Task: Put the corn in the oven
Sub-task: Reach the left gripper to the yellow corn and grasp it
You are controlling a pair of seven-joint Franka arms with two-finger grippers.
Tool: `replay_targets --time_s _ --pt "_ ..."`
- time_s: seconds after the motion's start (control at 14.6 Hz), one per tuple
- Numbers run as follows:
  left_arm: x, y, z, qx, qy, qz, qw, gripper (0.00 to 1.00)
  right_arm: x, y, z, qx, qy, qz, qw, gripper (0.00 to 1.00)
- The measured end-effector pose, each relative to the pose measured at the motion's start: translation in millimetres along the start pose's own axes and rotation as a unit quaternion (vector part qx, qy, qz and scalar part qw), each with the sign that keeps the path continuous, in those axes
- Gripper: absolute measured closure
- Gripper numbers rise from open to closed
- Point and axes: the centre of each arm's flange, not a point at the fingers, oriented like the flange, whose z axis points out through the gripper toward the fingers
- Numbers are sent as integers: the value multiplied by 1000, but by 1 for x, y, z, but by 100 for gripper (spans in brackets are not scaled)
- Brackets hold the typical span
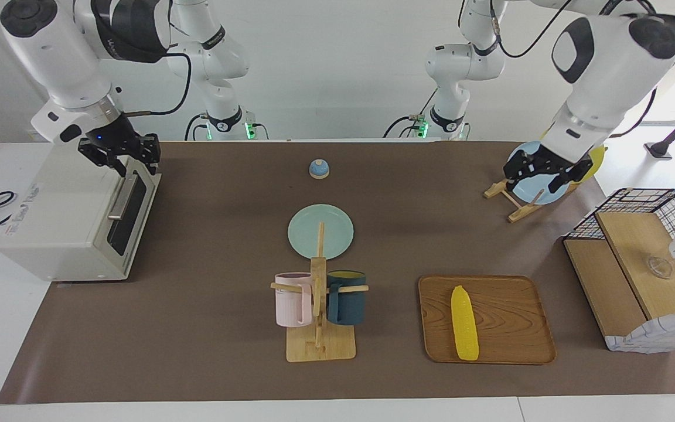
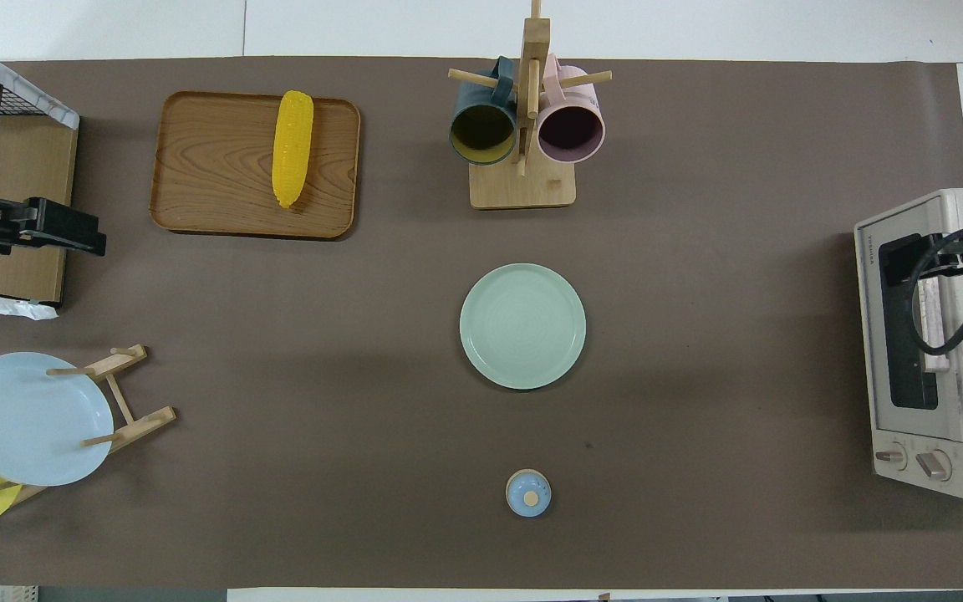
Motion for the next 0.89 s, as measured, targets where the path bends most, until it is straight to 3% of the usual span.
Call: replay_targets --time_s 0.34,0.62,0.89 --pt "88 39 123 -5 4 29 1000 0 -7 30 47 -2 25 -1 1000 99" --pt "139 47 171 -13 28 34 999 0 -6 27 74 -3 27 -4 1000 99" --pt "147 63 200 -15 41 43 998 0 -9 34 78 -23 20 -7 1000 99"
